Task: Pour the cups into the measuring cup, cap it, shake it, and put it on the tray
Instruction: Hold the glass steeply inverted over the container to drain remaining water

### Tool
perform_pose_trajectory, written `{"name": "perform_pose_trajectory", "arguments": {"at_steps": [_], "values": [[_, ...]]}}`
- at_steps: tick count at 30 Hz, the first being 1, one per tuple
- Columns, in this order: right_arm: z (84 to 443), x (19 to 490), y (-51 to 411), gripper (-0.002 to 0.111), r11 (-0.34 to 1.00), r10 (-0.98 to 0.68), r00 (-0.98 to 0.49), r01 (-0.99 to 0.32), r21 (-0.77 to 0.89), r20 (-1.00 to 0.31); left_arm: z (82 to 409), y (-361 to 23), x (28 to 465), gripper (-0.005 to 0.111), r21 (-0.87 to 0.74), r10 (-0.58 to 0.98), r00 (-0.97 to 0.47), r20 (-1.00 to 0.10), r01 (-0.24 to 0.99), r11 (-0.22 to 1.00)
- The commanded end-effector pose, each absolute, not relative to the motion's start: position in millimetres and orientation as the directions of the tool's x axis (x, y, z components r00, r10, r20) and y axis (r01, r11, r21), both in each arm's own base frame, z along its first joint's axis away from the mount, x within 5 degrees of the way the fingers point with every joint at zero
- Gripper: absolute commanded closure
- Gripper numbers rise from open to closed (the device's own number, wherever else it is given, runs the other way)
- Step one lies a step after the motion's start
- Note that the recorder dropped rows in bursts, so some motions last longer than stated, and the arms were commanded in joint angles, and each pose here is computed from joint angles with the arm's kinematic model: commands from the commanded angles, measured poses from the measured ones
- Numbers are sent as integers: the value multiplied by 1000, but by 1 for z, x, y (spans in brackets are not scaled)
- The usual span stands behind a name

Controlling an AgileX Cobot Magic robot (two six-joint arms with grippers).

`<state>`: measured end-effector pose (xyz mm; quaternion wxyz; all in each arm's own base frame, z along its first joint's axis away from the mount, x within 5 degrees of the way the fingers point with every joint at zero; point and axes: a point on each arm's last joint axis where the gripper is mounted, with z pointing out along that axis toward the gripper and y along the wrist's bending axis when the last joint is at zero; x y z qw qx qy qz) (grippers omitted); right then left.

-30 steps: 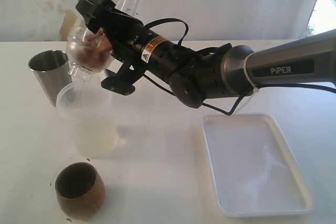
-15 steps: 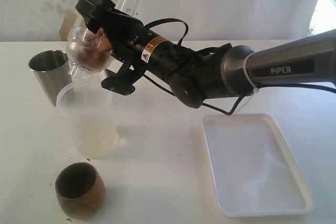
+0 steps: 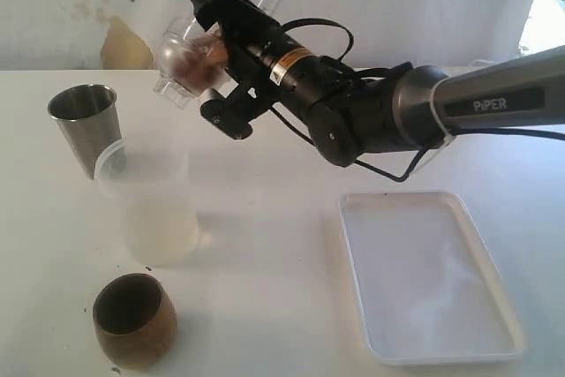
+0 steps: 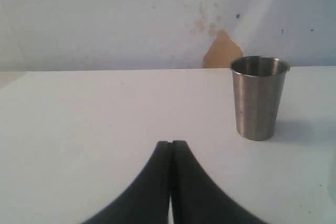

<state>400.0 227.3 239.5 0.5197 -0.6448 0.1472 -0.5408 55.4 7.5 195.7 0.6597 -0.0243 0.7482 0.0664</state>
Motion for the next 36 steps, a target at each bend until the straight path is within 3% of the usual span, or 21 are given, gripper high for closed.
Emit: {"name": "perform_pose_trajectory", "arguments": {"at_steps": [1, 36], "values": [[248, 400, 228, 108, -424, -737, 354, 419, -803, 575, 195, 7, 55, 107, 65, 50, -122, -991, -121, 991], [247, 388, 248, 108, -437, -666, 401, 473, -765, 629, 195, 7, 55, 107, 65, 50, -122, -991, -121, 991]]}}
